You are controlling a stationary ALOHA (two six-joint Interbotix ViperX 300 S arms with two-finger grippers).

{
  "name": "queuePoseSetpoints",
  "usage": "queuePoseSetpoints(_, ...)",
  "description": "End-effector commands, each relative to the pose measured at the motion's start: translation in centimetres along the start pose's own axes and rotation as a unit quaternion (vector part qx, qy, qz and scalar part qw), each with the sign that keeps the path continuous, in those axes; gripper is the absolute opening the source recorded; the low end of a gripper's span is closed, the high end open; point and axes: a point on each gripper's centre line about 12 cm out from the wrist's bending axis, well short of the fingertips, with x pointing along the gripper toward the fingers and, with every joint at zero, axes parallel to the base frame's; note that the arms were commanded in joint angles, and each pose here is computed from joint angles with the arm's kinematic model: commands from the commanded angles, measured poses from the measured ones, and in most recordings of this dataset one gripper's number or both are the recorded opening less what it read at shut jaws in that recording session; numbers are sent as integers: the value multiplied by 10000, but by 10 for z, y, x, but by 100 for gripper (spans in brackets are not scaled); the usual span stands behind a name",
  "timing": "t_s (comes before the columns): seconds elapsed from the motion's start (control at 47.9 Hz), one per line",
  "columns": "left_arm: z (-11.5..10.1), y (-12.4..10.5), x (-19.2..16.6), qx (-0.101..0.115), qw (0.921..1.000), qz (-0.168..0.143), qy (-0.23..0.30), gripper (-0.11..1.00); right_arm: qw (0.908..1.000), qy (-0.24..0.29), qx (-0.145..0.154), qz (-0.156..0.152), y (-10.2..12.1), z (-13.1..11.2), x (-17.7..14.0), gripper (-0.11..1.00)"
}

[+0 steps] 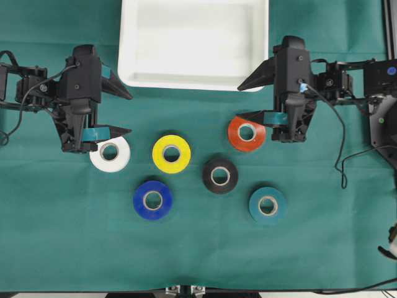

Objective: Put the tape alternately from left to right into the white case.

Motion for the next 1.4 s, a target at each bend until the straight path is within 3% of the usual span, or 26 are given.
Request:
queuePoseSetpoints(0.0, 12, 0, -3, -12, 9999, 0, -169, 60, 9998, -175, -3, 19, 1, 13, -1, 73)
queuePoseSetpoints(0.605, 11, 0, -2, -20, 9999, 0, -161, 60, 9999, -168, 27, 19, 1, 12, -1, 73)
queuePoseSetpoints(1.19, 11, 0, -3, -47, 10000, 6, -54, 60, 9995, -158, -106, 234, 18, 12, -1, 72)
queuePoseSetpoints(1.378, 10, 0, -2, -47, 10000, 7, 0, 60, 9996, -133, -7, 232, 18, 10, -1, 72)
